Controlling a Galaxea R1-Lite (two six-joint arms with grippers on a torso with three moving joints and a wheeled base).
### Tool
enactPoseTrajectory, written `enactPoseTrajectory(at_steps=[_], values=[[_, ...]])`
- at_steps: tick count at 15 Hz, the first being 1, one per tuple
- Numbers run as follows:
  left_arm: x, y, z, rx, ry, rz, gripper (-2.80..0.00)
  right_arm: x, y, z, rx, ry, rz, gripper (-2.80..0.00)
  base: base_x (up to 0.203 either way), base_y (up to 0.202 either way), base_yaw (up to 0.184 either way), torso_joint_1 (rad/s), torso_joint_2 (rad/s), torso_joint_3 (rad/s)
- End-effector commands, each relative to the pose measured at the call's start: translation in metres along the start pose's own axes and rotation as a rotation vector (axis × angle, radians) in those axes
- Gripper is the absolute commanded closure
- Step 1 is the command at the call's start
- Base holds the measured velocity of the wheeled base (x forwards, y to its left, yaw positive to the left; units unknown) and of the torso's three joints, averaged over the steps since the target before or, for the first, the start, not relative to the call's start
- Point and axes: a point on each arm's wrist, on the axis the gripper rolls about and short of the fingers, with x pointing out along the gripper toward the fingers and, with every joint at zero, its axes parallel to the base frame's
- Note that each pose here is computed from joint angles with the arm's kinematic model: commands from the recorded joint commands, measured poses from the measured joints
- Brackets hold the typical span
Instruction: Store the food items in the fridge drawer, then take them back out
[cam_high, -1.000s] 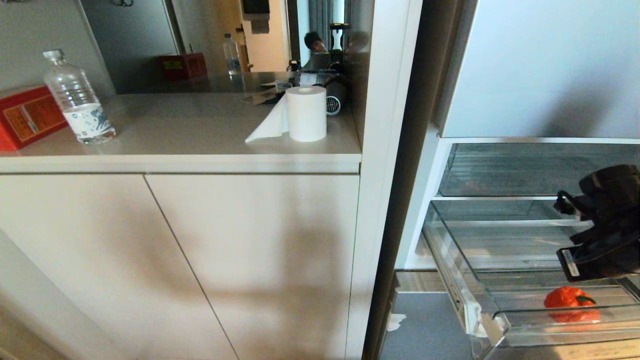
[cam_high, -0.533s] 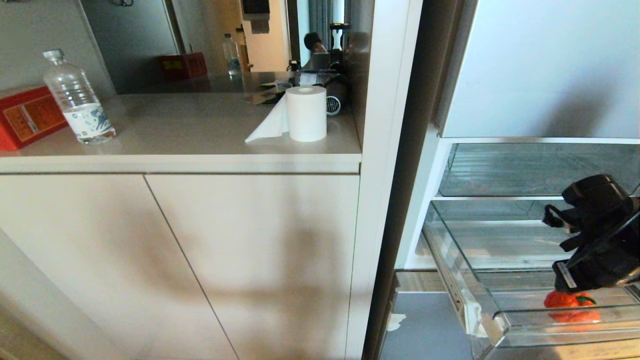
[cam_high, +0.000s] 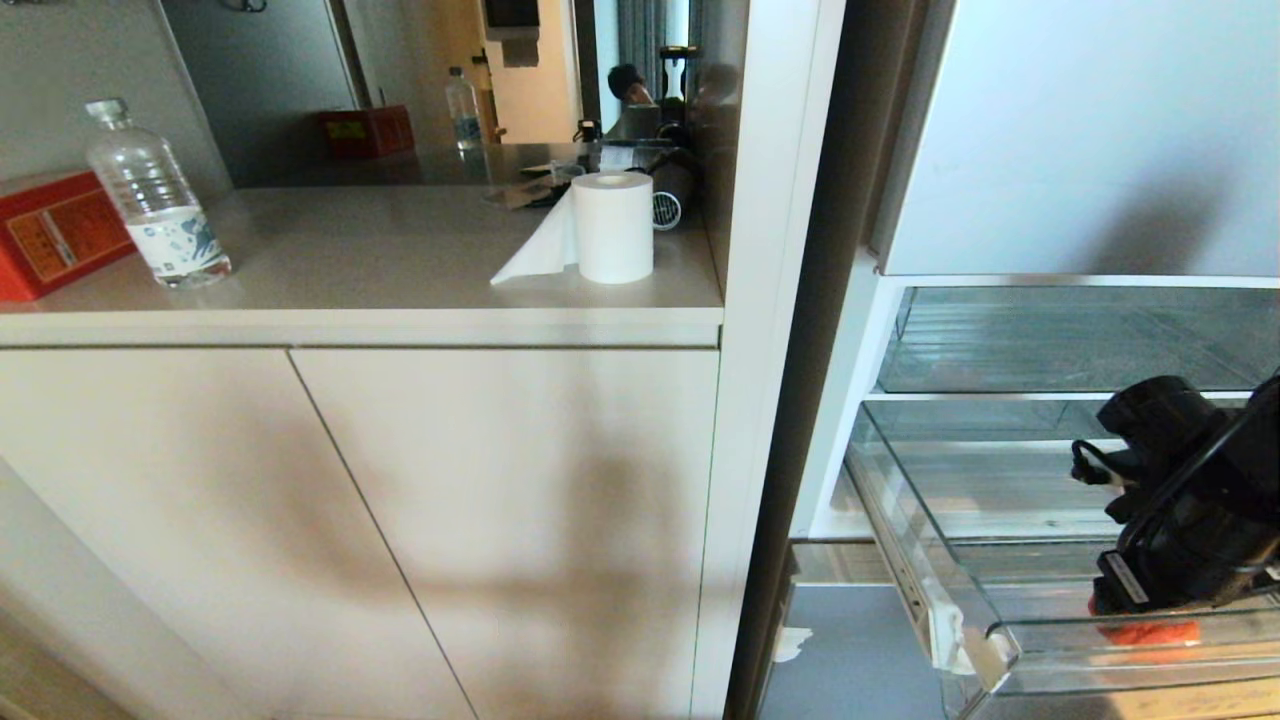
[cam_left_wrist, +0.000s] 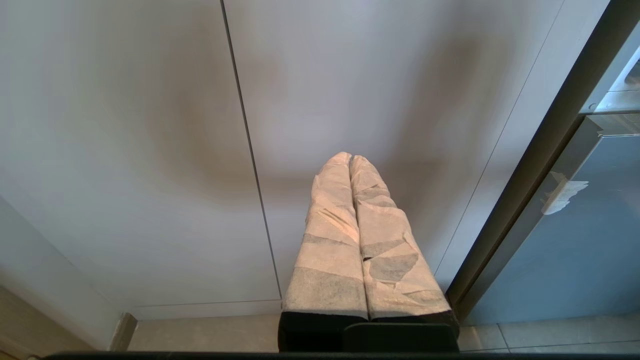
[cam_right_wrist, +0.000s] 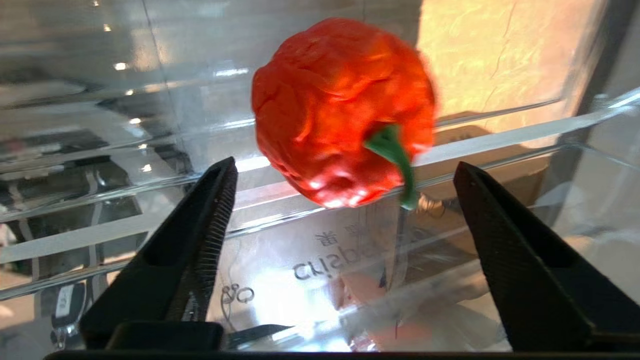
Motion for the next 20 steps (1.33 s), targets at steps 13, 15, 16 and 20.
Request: enactPoseTrajectory(at_steps=[13, 15, 16, 20], values=[[0.000, 0.000, 0.000, 0.000, 0.001, 0.000, 0.00, 0.032, 0.002, -0.002, -0.008, 0.119, -0.009, -2.80, 0.000, 0.000, 0.000, 0.000, 0.00, 0.000], [0.000, 0.000, 0.000, 0.000, 0.001, 0.000, 0.00, 0.032, 0.002, -0.003, -0.001, 0.122, -0.011, 0.00, 0.000, 0.000, 0.000, 0.000, 0.00, 0.000], [0.000, 0.000, 0.000, 0.000, 0.001, 0.000, 0.00, 0.032, 0.001, -0.003, 0.007, 0.121, -0.012, 0.00, 0.000, 0.000, 0.000, 0.000, 0.00, 0.000], [0.000, 0.000, 0.000, 0.000, 0.001, 0.000, 0.00, 0.026, -0.001, -0.004, 0.015, 0.100, -0.011, 0.00, 0.000, 0.000, 0.000, 0.000, 0.00, 0.000]])
